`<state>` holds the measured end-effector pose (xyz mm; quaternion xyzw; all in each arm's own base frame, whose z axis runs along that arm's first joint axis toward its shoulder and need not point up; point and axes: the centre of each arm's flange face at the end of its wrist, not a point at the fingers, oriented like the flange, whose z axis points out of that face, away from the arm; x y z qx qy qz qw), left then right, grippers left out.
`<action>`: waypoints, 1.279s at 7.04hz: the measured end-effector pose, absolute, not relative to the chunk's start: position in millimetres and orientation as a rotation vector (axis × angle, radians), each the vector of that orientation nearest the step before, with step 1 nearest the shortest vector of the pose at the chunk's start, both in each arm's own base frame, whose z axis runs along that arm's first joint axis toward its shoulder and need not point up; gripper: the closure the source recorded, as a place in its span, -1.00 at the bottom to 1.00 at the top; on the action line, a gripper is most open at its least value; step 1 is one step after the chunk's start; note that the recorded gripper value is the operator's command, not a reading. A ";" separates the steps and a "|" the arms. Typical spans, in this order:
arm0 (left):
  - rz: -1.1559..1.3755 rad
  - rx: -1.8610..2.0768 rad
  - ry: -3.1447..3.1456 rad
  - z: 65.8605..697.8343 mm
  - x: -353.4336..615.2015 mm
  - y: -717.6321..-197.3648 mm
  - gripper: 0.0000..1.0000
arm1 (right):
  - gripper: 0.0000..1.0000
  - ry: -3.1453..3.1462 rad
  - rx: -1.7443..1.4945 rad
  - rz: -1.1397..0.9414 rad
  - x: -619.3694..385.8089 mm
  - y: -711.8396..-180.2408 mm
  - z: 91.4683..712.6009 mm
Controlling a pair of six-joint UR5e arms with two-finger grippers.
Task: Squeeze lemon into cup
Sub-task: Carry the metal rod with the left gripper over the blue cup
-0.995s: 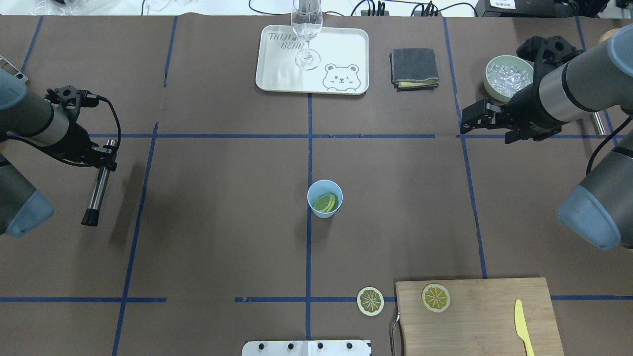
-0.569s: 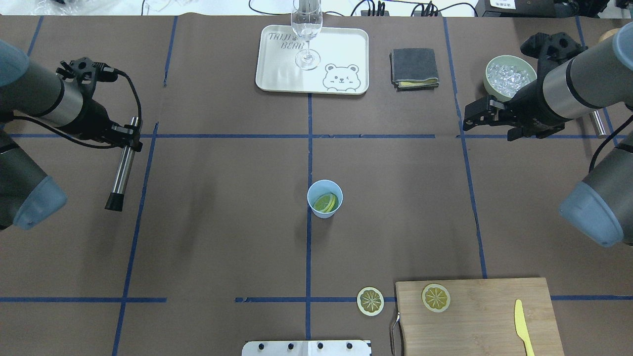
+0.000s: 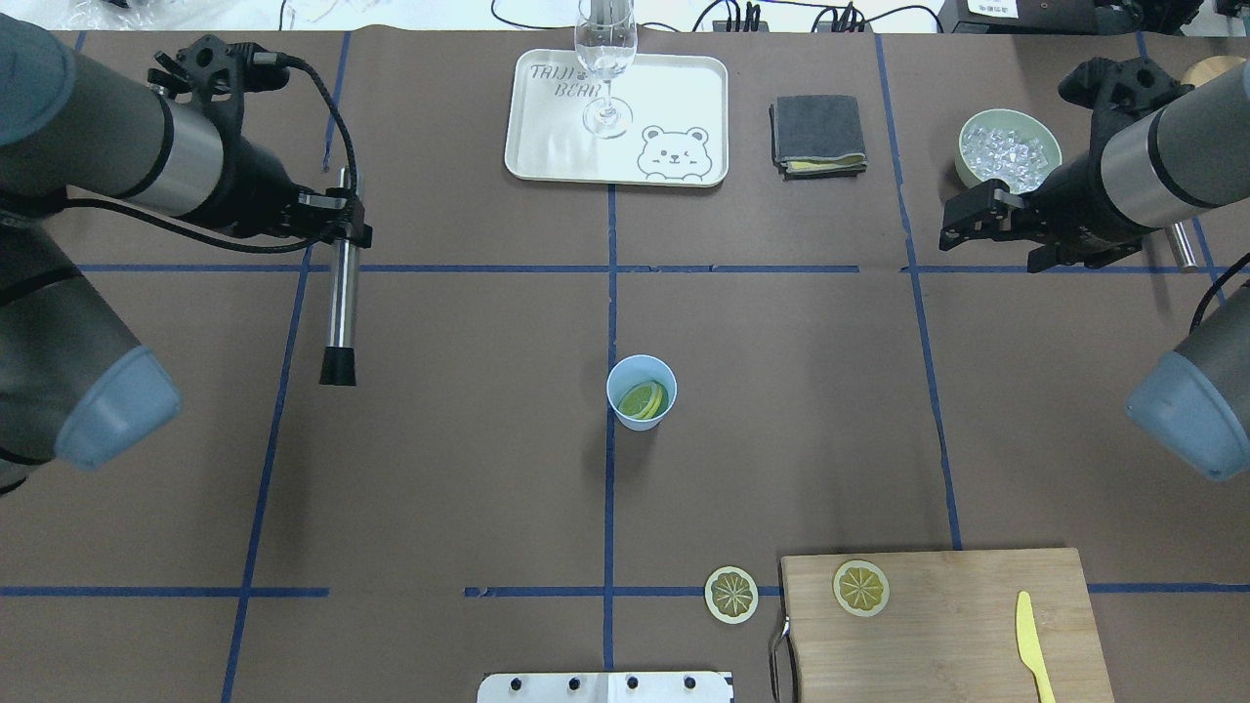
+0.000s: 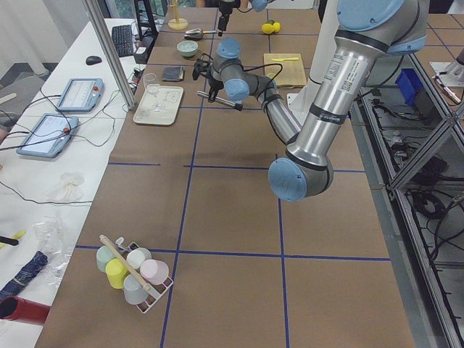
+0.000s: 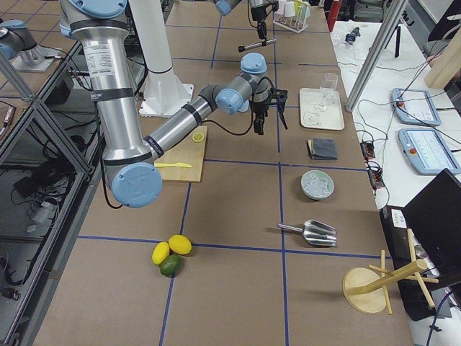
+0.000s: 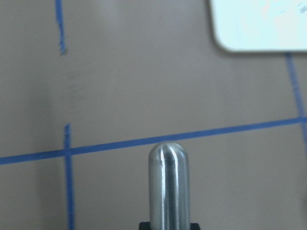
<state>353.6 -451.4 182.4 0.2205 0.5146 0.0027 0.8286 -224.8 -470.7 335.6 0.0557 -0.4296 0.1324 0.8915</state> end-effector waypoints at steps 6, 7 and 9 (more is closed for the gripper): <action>-0.267 1.156 1.192 98.0 467.3 -361.3 1.00 | -1.00 -0.859 0.126 0.290 -201.8 -478.6 355.9; -0.298 1.248 1.128 107.9 483.3 -351.6 1.00 | -1.00 -0.860 0.125 0.290 -201.3 -478.8 355.8; -0.288 1.294 1.060 121.1 504.8 -350.0 1.00 | -1.00 -0.862 0.125 0.291 -200.9 -478.7 355.1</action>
